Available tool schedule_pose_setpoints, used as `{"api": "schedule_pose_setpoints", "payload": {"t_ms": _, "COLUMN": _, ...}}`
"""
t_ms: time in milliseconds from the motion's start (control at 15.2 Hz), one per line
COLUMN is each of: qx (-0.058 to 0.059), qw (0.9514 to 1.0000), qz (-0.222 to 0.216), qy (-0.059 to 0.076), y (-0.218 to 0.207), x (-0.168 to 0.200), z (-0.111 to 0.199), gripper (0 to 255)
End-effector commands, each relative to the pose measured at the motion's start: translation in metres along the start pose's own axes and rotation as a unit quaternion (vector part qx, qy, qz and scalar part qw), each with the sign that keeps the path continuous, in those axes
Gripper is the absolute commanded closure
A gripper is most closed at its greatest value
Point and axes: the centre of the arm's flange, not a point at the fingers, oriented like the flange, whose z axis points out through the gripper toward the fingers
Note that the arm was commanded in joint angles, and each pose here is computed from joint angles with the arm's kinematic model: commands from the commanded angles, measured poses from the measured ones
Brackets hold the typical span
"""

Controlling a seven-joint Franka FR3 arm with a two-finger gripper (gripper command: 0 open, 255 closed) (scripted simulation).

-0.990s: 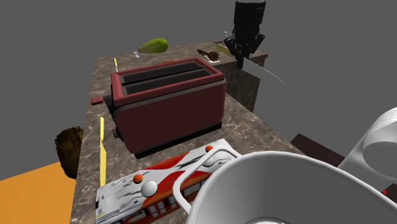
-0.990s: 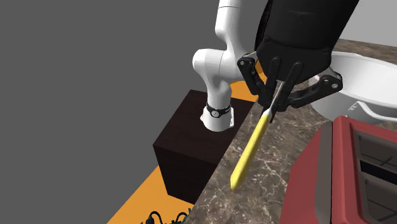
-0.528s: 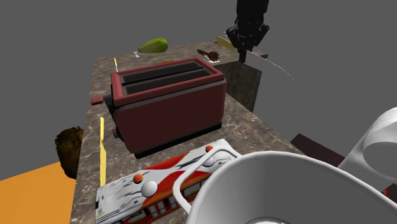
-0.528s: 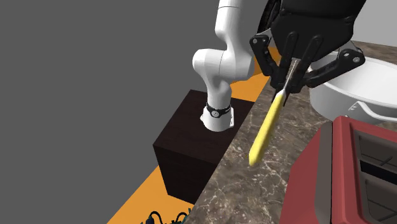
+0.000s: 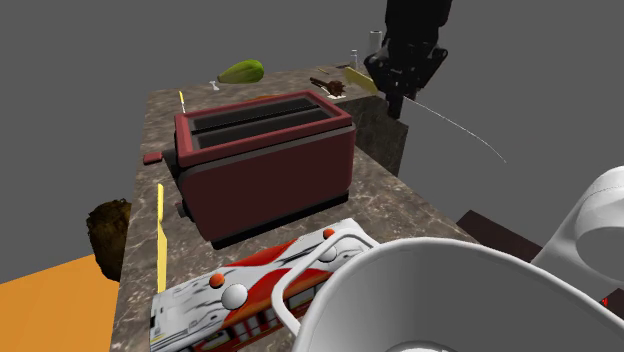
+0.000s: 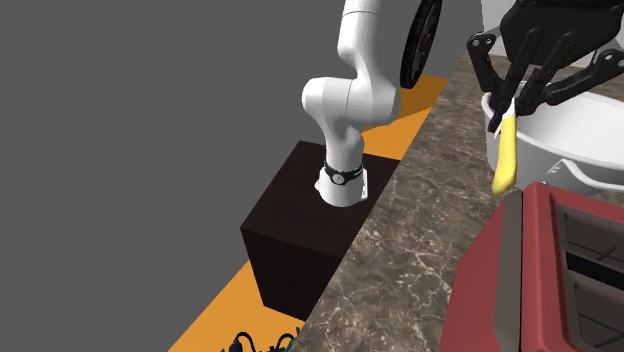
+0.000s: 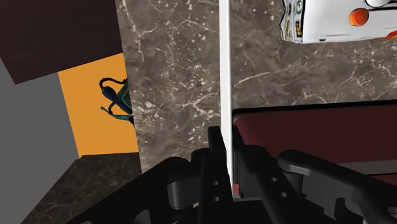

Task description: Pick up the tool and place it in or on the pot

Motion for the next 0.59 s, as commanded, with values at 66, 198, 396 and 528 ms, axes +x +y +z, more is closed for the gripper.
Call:
{"api": "schedule_pose_setpoints", "payload": {"t_ms": 66, "qx": 0.000, "qw": 1.0000, "qz": 0.001, "qy": 0.000, "y": -0.017, "x": -0.035, "z": 0.000, "gripper": 255}}
{"api": "schedule_pose_setpoints", "payload": {"t_ms": 198, "qx": 0.000, "qw": 1.0000, "qz": 0.001, "qy": 0.000, "y": -0.029, "x": -0.059, "z": -0.001, "gripper": 255}}
{"api": "schedule_pose_setpoints", "payload": {"t_ms": 396, "qx": 0.000, "qw": 1.0000, "qz": 0.001, "qy": 0.000, "y": -0.047, "x": -0.094, "z": -0.001, "gripper": 255}}
{"api": "schedule_pose_setpoints", "payload": {"t_ms": 528, "qx": 0.000, "qw": 1.0000, "qz": 0.001, "qy": 0.000, "y": -0.059, "x": -0.118, "z": -0.002, "gripper": 255}}
